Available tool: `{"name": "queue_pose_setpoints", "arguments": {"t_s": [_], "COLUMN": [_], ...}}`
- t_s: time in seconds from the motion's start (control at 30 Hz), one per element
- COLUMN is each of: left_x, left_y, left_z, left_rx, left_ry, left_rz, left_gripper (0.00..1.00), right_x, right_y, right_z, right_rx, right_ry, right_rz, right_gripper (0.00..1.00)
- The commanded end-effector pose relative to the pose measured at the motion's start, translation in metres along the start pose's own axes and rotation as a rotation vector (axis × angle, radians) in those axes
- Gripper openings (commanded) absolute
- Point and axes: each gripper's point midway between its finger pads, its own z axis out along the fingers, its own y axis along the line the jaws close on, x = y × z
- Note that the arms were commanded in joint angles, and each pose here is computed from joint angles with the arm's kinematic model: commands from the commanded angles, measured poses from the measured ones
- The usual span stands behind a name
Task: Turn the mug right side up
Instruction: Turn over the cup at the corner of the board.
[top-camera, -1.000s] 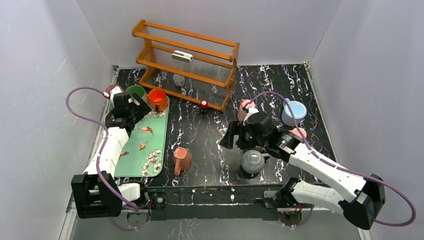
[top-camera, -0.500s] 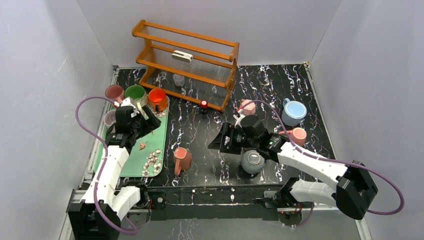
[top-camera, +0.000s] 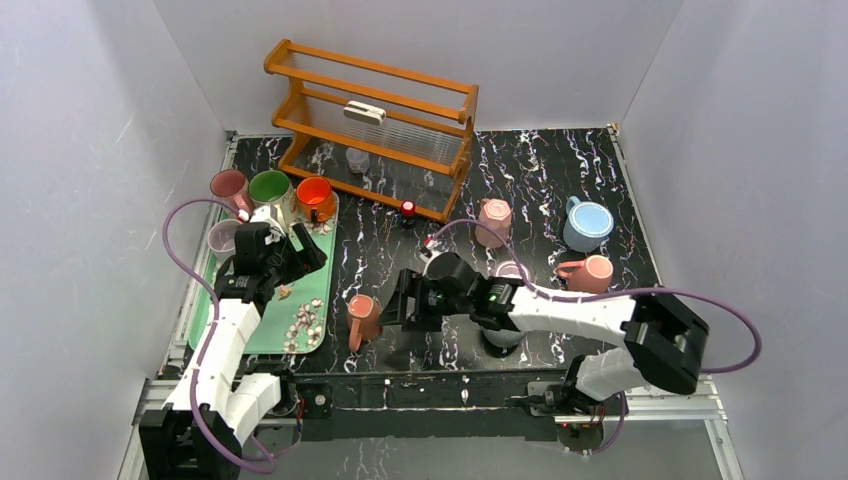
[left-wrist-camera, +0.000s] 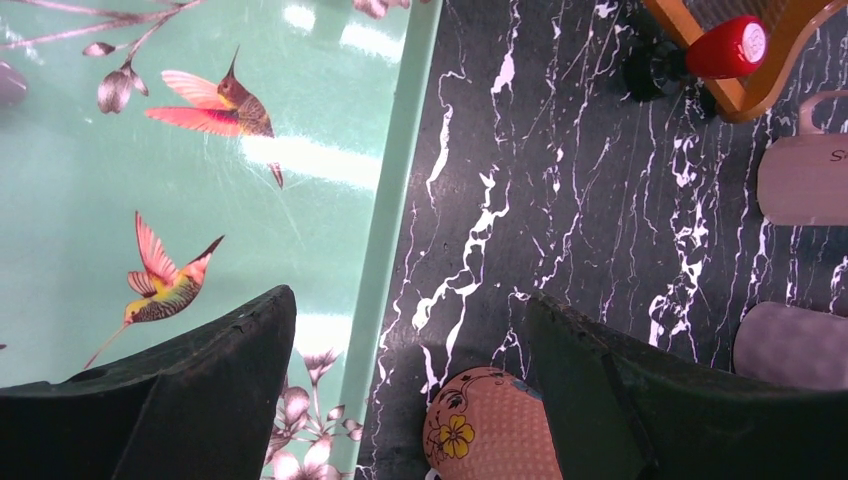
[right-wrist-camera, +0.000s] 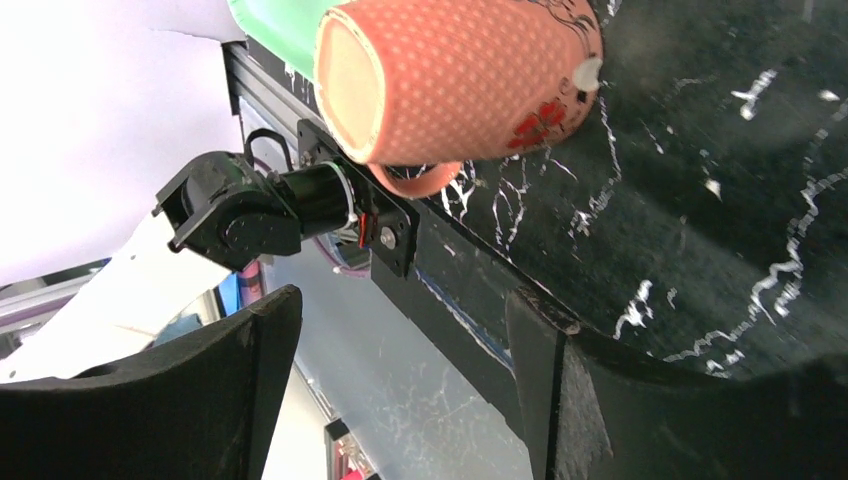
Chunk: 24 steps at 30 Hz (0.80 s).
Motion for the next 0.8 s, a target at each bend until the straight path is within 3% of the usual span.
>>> {"name": "queue_pose_setpoints", "arguments": {"t_s": [0.0, 0.5, 0.77], "left_x": [-0.008, -0.006, -0.006], "left_y": [-0.009, -0.012, -0.012], "left_z": [-0.006, -0.010, -0.012], "left_rx": [0.055, 0.067, 0.062], "left_ry": [-0.051, -0.066, -0.074], "left_rz": [0.043, 0.047, 0.053], "left_gripper": [0.82, 0.82, 0.82], "right_x": [-0.013, 0.020, 0.006], "right_y": [0.035, 0.021, -0.008], "right_z": [0.014, 0.076, 0.091], "right_rx": [-0.023, 0.147, 0.304], "right_ry": [-0.061, 0.075, 0.020], "right_rz": [-0.030, -0.107, -0.160], "right_gripper": [0.81, 0.74, 0.66]}}
